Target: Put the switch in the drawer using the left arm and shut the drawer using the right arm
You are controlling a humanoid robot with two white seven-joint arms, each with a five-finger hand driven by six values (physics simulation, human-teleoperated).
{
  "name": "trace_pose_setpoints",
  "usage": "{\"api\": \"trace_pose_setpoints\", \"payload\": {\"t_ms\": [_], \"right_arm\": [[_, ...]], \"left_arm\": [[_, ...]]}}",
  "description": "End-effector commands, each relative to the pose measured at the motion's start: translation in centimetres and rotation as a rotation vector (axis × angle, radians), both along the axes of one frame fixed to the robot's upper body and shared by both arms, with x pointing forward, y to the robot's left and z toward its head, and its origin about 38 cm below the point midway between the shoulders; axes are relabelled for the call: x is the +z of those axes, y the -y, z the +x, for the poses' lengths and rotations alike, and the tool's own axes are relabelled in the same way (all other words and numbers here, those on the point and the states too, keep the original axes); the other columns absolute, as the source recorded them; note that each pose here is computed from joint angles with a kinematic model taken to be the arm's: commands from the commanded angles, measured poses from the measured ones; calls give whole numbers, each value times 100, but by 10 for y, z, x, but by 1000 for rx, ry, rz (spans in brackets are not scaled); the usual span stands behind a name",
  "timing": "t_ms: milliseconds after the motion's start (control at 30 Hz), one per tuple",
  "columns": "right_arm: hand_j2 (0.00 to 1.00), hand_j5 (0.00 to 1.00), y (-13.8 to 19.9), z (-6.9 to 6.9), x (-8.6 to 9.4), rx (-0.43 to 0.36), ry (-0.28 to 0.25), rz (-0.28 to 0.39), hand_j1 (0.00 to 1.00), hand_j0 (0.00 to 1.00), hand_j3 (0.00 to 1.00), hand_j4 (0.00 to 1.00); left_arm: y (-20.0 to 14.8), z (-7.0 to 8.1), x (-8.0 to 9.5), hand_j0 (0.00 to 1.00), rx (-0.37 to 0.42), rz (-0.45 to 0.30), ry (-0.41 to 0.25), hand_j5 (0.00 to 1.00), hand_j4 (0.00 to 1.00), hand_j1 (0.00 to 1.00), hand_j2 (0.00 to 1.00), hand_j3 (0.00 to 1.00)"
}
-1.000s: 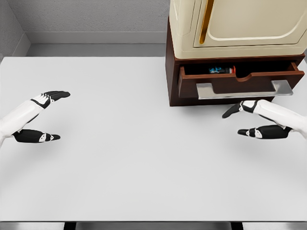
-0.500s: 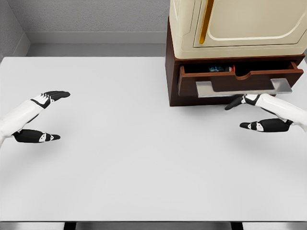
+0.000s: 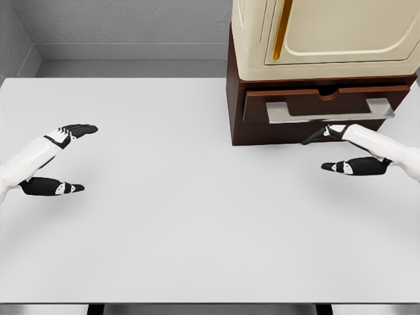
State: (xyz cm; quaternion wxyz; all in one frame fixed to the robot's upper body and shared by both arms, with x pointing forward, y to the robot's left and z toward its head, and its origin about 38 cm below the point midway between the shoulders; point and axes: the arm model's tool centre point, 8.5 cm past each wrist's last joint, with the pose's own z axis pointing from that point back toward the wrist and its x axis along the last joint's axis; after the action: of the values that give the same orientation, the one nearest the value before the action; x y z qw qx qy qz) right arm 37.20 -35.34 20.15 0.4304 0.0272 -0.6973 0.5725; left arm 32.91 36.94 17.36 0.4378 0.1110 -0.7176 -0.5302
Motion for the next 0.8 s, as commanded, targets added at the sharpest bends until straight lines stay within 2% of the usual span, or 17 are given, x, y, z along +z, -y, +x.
{"api": "trace_pose_setpoints", "payload": {"t_ms": [0,133,333,633,767], "right_arm": [[72,72,5,2,-2,-17,-12,7,72,72,72,72],[71,71,13,7,-2,-42,-15,5,71,71,71,71],[61,61,13,9,-1,-45,-10,9,61,61,61,61],[62,62,2,18,-2,-46,5,53,62,62,62,62],[62,62,2,17,-1,-42,7,46,62,62,62,62]], "left_arm": [[0,0,1,100,1,-8,0,100,100,100,100,100],[3,-1,5,100,-11,-4,11,100,100,100,100,100],[8,-4,2,100,-21,-13,8,100,100,100,100,100],[11,-5,5,100,-30,-13,15,100,100,100,100,100],[11,-5,5,100,-30,-13,15,100,100,100,100,100]]}}
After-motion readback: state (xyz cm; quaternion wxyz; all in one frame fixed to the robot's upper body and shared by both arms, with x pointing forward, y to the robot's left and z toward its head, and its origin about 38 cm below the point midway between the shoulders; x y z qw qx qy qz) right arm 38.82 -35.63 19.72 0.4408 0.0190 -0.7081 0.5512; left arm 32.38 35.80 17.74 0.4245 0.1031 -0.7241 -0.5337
